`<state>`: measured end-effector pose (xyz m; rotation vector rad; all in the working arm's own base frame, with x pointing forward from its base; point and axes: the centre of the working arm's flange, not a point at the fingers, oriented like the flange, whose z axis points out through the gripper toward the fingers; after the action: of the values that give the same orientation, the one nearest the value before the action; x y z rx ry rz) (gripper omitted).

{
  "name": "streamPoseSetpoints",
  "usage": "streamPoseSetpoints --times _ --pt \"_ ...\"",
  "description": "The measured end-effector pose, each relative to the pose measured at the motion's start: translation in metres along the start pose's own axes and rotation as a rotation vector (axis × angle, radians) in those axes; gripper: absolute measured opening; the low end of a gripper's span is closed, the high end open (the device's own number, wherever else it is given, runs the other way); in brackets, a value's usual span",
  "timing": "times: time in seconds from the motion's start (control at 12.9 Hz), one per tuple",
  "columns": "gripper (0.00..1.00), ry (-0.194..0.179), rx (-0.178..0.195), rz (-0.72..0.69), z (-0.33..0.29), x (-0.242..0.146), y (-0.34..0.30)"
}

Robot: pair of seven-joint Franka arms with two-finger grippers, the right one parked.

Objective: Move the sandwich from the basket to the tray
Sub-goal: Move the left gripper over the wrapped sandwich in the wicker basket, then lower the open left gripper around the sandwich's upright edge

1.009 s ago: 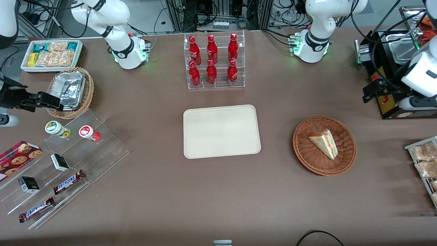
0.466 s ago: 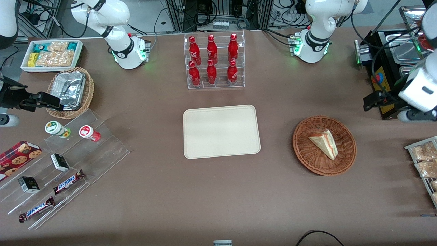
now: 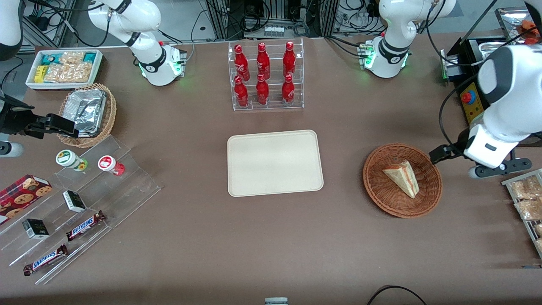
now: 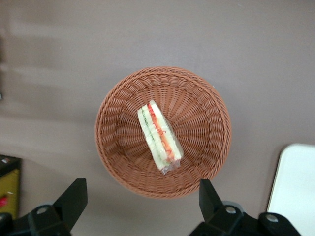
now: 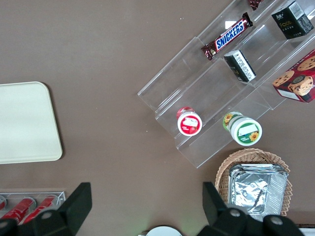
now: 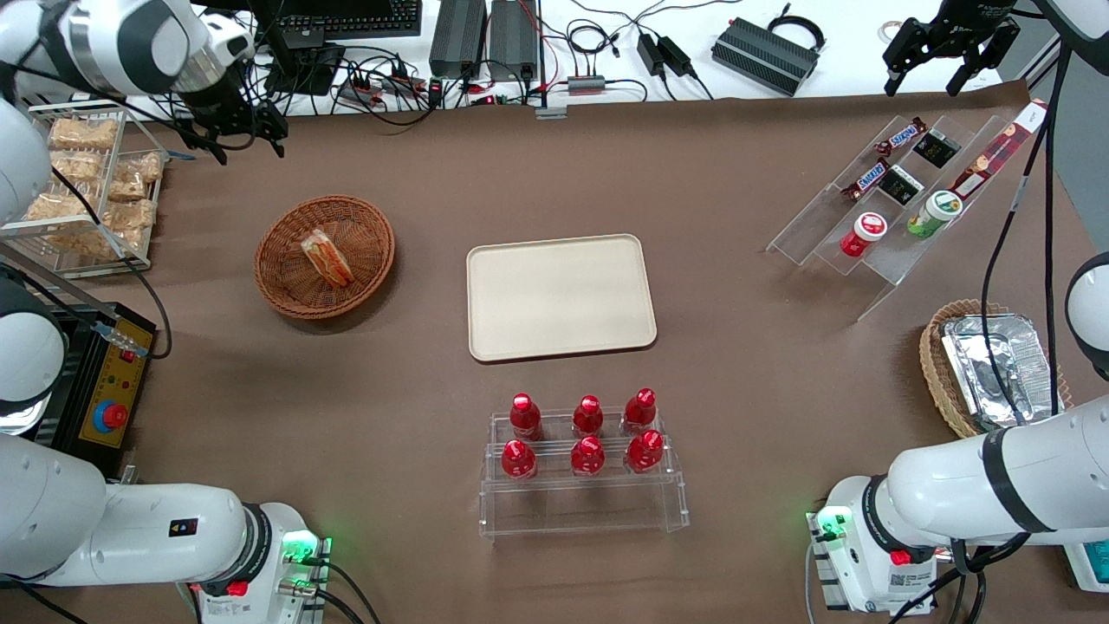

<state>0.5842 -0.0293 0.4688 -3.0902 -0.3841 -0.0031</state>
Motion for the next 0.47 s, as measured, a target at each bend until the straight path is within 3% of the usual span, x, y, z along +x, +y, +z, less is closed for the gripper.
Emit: streamPoseSetpoints --times 0.23,0.47 --pt "1.00 0.029 -0.017 -0.231 0.042 -0.009 0.007" --pt "1.00 0.049 -0.036 -0.320 0.082 -0.027 0.021"
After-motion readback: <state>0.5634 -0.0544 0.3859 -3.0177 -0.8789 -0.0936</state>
